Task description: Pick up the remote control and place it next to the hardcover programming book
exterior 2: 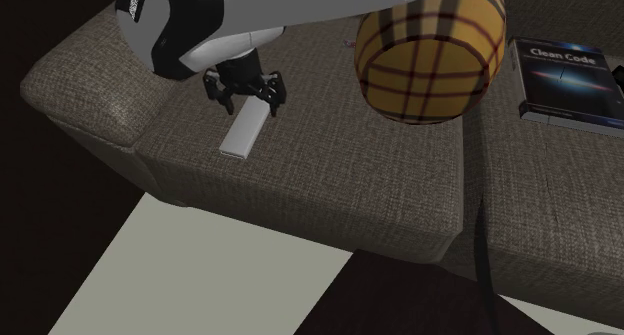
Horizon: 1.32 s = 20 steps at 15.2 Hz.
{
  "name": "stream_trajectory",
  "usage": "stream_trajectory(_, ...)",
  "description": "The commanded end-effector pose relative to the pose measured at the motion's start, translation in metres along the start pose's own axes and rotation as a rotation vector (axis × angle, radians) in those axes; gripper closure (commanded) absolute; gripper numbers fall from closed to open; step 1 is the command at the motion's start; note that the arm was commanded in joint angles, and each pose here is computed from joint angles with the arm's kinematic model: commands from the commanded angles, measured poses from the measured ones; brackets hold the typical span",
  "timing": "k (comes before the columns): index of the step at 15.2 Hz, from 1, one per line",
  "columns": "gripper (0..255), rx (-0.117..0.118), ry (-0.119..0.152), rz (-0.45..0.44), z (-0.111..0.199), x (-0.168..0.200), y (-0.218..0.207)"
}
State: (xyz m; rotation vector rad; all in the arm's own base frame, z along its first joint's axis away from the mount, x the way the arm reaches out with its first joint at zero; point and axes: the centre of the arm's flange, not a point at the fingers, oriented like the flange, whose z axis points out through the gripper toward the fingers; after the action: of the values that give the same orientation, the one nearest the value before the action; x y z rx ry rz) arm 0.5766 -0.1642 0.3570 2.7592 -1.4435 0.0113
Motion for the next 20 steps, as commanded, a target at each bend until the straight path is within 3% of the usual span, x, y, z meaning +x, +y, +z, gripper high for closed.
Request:
stream_trajectory(1, 0, 0.000, 0.000, 0.000, 0.002, 0.000, 0.000)
stream_trajectory(6, 0, 0.000, 0.000, 0.000, 0.002, 0.000, 0.000)
stream_trajectory(7, 255, 0.000, 0.000, 0.000, 0.002, 0.000, 0.000)
stream_trajectory(16, 255, 0.000, 0.000, 0.000, 0.002, 0.000, 0.000)
stream_trajectory(20, 255, 0.000, 0.000, 0.000, -0.019, 0.001, 0.001)
